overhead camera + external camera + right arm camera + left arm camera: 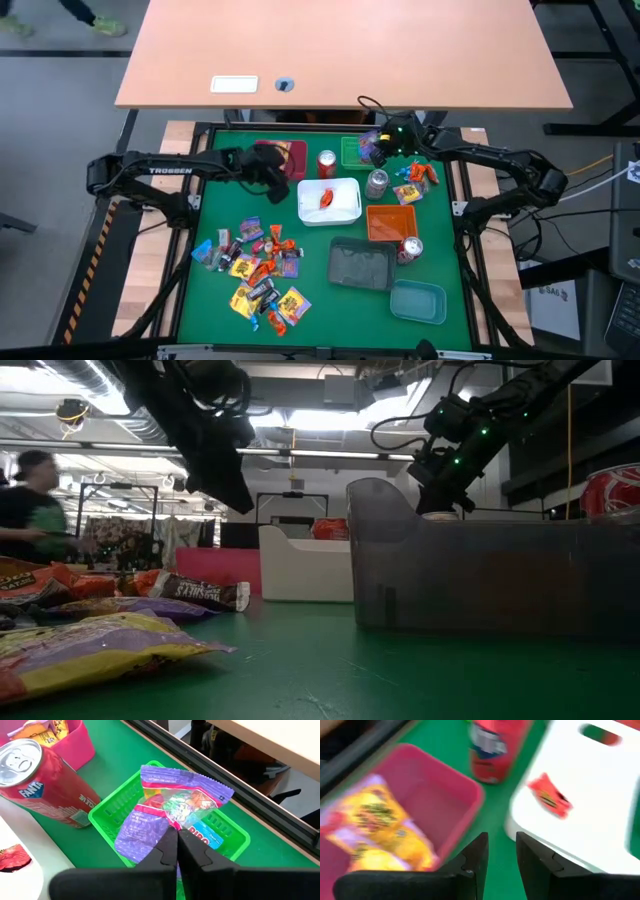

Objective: Sort candy
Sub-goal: Put the violet candy into the green bin

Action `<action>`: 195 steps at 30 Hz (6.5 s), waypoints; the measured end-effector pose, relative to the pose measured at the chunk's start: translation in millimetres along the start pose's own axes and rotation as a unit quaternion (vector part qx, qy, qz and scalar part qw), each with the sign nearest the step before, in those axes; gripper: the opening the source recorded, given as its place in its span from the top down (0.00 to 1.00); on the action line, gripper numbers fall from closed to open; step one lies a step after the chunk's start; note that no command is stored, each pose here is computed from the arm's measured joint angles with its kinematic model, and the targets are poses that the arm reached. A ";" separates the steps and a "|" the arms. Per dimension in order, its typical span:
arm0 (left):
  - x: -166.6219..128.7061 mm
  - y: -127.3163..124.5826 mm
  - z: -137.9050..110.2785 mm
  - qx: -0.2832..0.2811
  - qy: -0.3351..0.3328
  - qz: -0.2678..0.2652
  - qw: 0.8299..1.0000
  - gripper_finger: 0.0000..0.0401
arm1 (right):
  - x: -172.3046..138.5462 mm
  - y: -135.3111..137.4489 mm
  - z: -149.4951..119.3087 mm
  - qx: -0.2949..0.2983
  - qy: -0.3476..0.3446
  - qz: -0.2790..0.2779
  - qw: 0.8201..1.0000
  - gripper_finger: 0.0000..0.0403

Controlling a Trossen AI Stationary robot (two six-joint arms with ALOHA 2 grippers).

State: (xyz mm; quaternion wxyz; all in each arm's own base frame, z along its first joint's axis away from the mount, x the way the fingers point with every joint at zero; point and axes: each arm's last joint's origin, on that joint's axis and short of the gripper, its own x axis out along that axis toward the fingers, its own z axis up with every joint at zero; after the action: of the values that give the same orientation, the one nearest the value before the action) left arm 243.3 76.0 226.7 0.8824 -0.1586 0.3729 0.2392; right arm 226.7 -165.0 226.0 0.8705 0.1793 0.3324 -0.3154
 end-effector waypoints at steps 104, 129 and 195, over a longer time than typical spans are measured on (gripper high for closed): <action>-30.6 -64.1 34.7 0.002 -0.198 -0.066 0.978 1.00 | -52.3 142.0 28.4 -0.102 -0.153 0.272 0.944 0.60; -42.3 -70.7 52.0 -0.010 -0.300 -0.094 0.949 0.99 | -67.3 164.5 29.6 -0.073 -0.229 0.258 0.936 0.60; -33.5 -67.8 37.0 0.018 -0.218 -0.068 0.973 0.67 | -17.2 27.3 20.6 -0.102 0.030 -0.022 0.994 1.00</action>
State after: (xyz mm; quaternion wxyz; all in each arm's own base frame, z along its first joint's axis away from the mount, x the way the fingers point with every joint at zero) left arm 281.2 26.2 283.0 0.9594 -0.1115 0.1638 0.2006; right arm 244.6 -148.3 255.5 0.8668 0.0914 0.3924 -0.2939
